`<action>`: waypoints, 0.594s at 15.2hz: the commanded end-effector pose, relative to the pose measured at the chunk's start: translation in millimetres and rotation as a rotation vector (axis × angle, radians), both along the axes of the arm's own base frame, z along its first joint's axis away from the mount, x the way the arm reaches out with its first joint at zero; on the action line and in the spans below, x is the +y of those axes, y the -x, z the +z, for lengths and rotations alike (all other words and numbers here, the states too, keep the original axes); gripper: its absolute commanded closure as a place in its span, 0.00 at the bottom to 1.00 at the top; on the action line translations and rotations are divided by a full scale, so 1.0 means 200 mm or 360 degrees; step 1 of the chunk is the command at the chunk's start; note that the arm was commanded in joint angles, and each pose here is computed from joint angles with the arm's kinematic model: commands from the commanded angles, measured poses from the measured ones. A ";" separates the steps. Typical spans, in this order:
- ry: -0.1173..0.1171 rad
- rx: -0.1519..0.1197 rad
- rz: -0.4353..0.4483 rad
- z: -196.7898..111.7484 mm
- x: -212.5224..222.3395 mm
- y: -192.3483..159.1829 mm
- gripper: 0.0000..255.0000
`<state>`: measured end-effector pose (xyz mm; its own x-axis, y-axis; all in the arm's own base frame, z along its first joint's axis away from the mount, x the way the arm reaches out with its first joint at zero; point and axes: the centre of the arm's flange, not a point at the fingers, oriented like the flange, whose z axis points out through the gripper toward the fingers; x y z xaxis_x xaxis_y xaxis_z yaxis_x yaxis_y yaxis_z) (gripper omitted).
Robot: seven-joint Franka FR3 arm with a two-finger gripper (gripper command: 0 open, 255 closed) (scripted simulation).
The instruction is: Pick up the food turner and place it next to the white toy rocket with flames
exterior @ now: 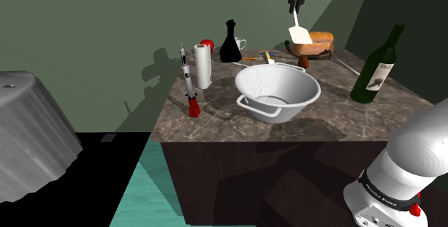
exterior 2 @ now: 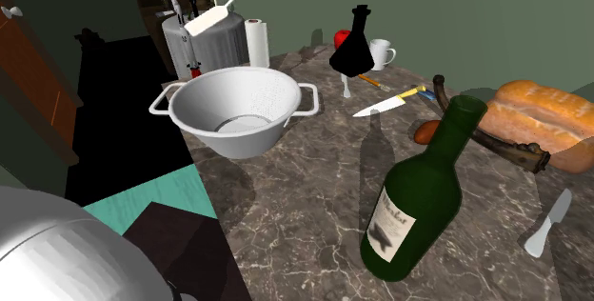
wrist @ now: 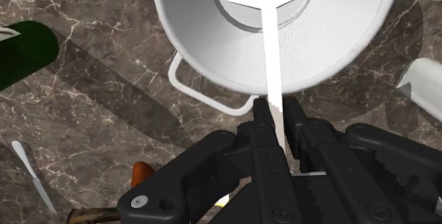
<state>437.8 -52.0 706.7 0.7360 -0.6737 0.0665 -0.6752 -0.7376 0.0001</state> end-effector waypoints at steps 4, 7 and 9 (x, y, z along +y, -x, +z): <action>-0.0001 0.0000 -0.0002 0.00 0.29 -0.16 1.00; -0.0001 0.0000 -0.0002 0.00 0.47 -0.25 1.00; -0.0001 0.0000 -0.0002 0.00 0.59 -0.31 1.00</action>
<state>493.4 53.3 706.0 0.7360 -0.6738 0.0663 -0.6753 -0.7376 0.0004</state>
